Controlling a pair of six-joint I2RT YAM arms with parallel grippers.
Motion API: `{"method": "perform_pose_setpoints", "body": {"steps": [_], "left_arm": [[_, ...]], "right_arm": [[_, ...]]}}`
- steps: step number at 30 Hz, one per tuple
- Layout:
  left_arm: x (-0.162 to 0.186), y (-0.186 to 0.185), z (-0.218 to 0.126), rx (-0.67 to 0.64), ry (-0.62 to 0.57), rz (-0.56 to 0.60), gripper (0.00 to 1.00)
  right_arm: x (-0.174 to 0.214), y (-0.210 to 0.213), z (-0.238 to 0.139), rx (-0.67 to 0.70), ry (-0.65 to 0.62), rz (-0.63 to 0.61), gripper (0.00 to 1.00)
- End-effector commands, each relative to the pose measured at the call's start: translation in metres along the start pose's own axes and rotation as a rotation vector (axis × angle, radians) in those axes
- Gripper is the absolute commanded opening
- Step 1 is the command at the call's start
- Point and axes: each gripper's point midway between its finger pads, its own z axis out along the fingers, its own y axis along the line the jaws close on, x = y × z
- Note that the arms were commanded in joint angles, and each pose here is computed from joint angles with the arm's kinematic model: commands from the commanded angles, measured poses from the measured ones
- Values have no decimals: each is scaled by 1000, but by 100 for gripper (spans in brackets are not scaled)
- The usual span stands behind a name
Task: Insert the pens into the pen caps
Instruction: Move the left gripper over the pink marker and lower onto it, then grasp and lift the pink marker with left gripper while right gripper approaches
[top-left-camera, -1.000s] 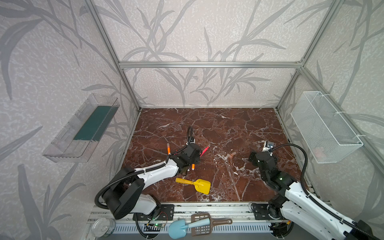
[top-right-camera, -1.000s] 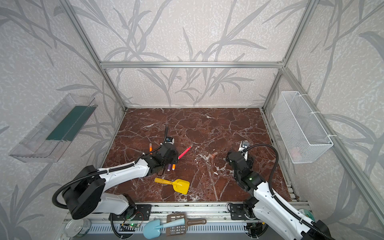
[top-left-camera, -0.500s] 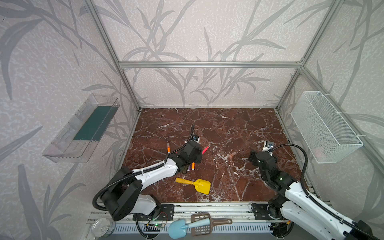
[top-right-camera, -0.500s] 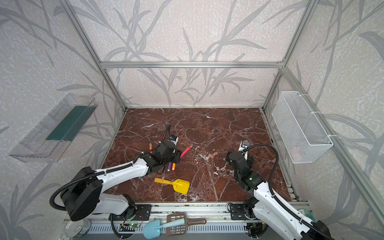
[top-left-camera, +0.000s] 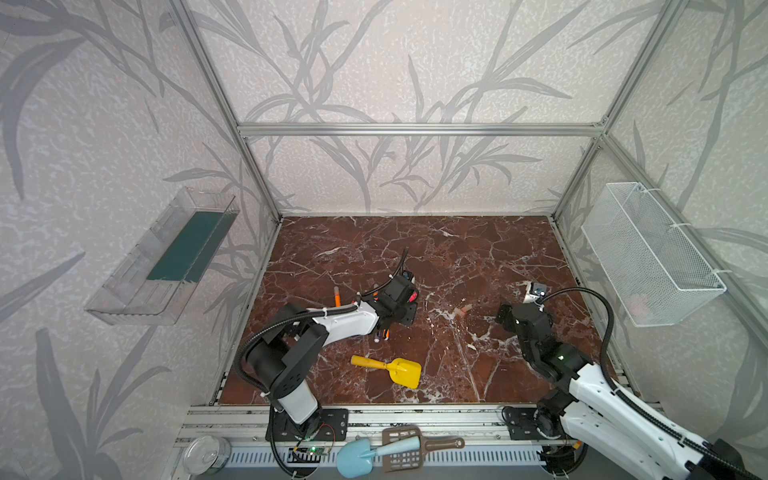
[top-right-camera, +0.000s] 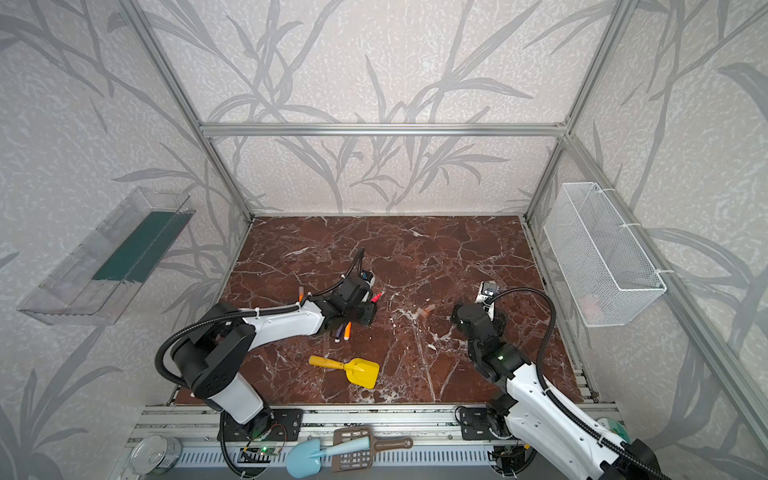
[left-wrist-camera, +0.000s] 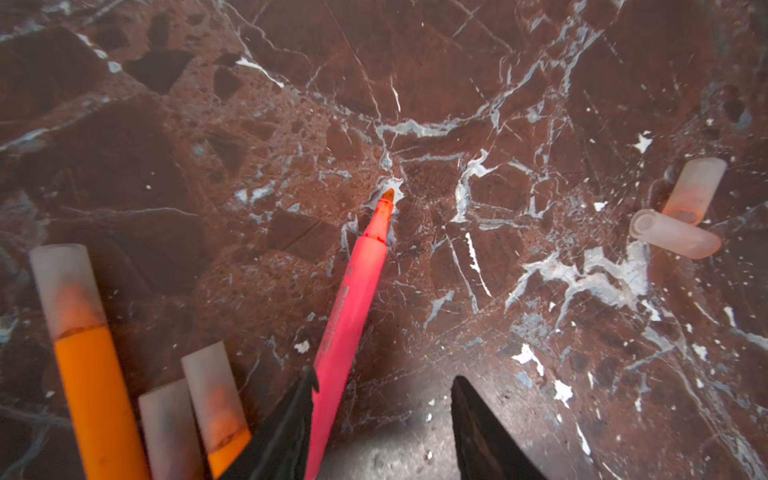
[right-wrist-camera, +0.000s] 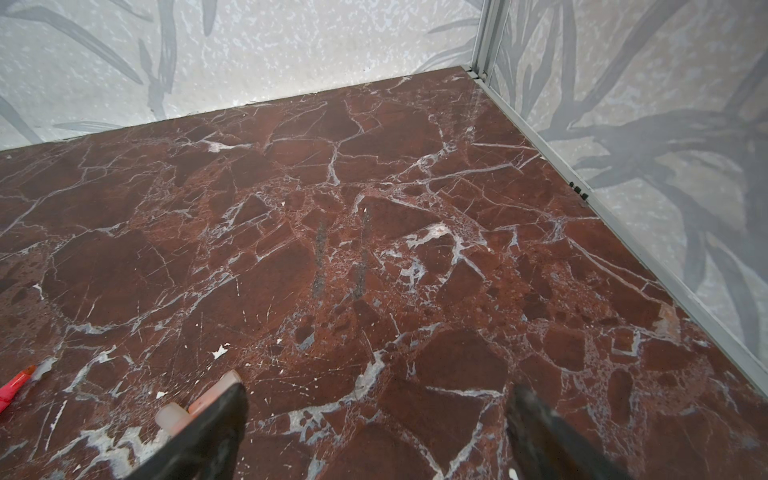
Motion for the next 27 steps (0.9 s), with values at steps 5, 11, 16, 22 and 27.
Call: {"method": "perform_pose_setpoints", "body": {"steps": [5,11,16,22,27], "left_arm": [[4,3,18,-32,64,29,54],[10,4,25,-44,91,39,51],[19,7,26,-58,119,46,39],[25,8,25,-66,129,47,21],[25,7,23,-59,122,45,13]], "right_arm": [[-1,-1,1,0,-10,4,95],[-1,0,1,-5,-11,3,95],[-1,-1,1,-4,-10,4,95],[0,-1,2,-3,-8,5,95],[0,0,1,-6,-9,5,95]]}}
